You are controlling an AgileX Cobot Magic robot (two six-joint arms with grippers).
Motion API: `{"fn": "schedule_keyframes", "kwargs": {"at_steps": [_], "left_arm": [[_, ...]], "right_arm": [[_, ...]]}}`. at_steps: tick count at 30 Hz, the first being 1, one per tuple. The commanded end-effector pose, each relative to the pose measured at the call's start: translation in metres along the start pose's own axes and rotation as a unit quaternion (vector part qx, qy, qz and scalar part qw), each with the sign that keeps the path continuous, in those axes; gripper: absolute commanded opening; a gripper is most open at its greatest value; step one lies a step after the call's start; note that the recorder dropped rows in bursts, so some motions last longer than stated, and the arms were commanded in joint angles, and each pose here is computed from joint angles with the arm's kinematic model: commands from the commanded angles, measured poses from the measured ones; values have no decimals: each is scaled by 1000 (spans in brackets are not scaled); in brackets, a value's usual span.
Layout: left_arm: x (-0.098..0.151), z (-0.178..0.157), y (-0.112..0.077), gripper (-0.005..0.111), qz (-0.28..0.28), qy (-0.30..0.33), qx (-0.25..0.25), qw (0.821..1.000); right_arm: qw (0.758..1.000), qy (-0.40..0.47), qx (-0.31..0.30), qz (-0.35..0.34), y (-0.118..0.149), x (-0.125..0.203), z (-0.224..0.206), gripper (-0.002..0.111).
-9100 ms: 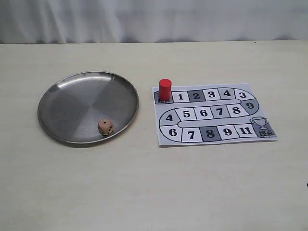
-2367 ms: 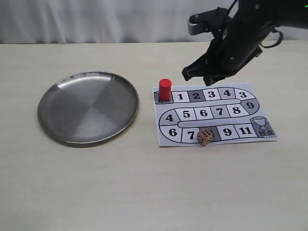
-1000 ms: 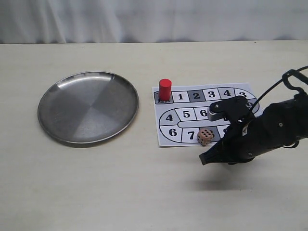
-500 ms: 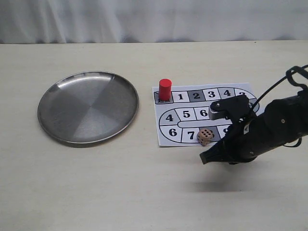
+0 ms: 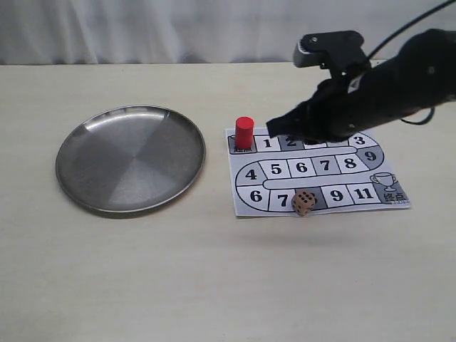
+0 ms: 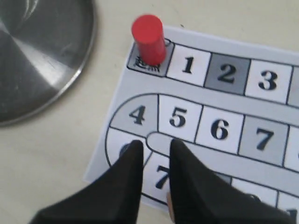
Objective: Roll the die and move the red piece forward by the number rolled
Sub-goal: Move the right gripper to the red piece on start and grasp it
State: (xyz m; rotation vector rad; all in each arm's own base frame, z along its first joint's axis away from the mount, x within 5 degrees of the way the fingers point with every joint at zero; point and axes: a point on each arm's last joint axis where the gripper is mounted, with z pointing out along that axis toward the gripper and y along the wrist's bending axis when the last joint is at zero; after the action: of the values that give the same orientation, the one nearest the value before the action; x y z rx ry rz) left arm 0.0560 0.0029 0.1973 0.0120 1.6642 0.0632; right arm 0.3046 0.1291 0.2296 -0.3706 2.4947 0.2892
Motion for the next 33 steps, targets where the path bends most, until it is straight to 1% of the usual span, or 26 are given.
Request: {"fn": "schedule_keyframes", "kwargs": {"at_steps": [1,3,5,8,12,13,15,17,21,22,23,24,25,27,28,29,31,33], "left_arm": [[0,0,-1,0,-1,-5,5,1000],[0,0,-1,0,-1,-5,5,1000],[0,0,-1,0,-1,-5,5,1000],[0,0,-1,0,-1,-5,5,1000],[0,0,-1,0,-1,-5,5,1000],[0,0,-1,0,-1,-5,5,1000],[0,0,-1,0,-1,-5,5,1000],[0,0,-1,0,-1,-5,5,1000],[0,0,-1,0,-1,-5,5,1000],[0,0,-1,0,-1,-5,5,1000],[0,0,-1,0,-1,-5,5,1000],[0,0,-1,0,-1,-5,5,1000],[0,0,-1,0,-1,-5,5,1000],[0,0,-1,0,-1,-5,5,1000],[0,0,-1,0,-1,-5,5,1000],[0,0,-1,0,-1,-5,5,1000],[0,0,-1,0,-1,-5,5,1000],[0,0,-1,0,-1,-5,5,1000]], "right_arm": [[999,5,-8,-54,19,-18,23,47],[998,9,-5,-66,22,-28,40,60],[998,8,-3,-70,22,-39,56,69],[997,11,5,-82,20,-51,81,78],[994,14,20,-108,16,-63,108,79],[995,16,22,-95,12,-70,117,79],[996,26,27,-77,4,-72,130,79],[997,28,29,-72,-1,-68,143,79],[998,17,23,-62,-3,-58,171,78],[998,17,22,-59,-3,-56,176,74],[998,19,22,-62,-3,-54,179,65],[998,23,22,-62,-4,-52,181,52],[998,25,22,-62,-4,-51,182,41],[998,26,22,-62,-4,-51,182,13],[998,26,22,-62,-4,-51,182,7],[998,30,21,-55,-4,-50,182,5],[998,41,20,-53,-3,-49,180,5],[997,56,19,-52,-1,-59,163,5]]}}
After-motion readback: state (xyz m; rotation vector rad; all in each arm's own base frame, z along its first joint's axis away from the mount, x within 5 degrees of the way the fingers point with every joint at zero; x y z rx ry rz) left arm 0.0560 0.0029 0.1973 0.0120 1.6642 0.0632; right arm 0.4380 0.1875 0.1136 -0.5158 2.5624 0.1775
